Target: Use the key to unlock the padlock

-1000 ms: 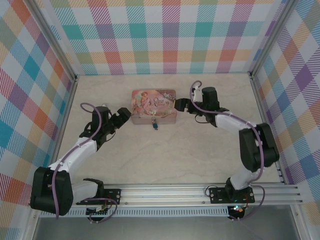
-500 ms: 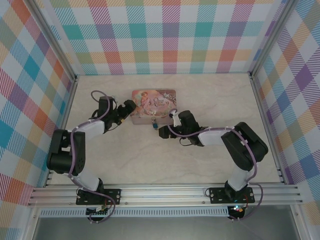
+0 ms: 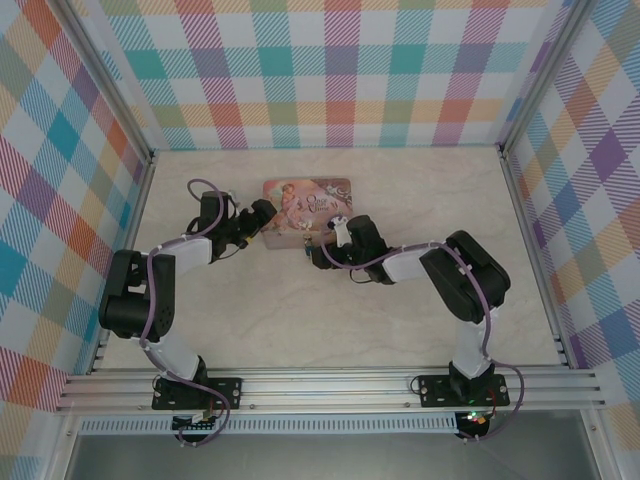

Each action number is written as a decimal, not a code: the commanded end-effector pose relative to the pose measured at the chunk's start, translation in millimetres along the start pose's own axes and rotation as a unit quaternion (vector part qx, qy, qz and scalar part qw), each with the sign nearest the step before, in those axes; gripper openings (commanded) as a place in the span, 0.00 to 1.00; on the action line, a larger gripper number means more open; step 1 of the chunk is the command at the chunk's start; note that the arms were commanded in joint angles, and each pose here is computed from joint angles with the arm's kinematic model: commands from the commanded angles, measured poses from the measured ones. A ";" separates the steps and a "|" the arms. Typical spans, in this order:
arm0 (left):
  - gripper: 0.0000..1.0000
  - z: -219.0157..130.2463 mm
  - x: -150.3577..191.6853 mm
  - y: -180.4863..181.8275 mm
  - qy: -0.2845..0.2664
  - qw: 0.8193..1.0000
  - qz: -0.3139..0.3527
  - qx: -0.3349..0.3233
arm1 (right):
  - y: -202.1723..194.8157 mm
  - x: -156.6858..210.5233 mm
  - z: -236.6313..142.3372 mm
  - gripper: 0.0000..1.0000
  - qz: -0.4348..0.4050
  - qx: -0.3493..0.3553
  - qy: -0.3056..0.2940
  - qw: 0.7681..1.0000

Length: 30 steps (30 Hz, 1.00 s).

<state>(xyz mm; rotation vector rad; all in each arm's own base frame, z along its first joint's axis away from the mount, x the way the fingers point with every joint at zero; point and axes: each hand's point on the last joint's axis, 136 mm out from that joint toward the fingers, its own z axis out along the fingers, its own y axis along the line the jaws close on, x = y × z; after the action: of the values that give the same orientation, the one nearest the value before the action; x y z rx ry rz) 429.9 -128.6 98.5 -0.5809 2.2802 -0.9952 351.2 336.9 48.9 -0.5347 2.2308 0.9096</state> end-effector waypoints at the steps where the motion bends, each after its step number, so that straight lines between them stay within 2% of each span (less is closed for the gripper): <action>1: 0.94 3.4 -7.7 -8.5 -0.003 1.000 0.009 0.015 | 8.1 -9.1 8.0 0.55 -0.025 -0.018 -0.009 0.999; 7: 0.93 7.7 -2.8 -9.6 0.001 1.000 0.002 0.018 | 2.9 -1.5 13.7 0.51 -0.030 -0.016 -0.005 0.999; 16: 0.94 15.9 7.5 -11.7 0.010 1.000 0.004 0.017 | 4.9 -4.8 14.3 0.48 -0.028 -0.030 -0.033 0.999; 30: 0.94 15.9 13.8 -13.9 0.009 1.000 0.005 0.016 | 10.4 1.0 19.2 0.42 -0.016 -0.058 -0.031 0.998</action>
<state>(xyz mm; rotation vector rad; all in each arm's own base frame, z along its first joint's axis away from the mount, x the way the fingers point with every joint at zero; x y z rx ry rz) 427.8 -147.5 85.3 -0.5726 2.3108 -1.0127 358.0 351.1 42.1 -0.5702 2.1418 0.9734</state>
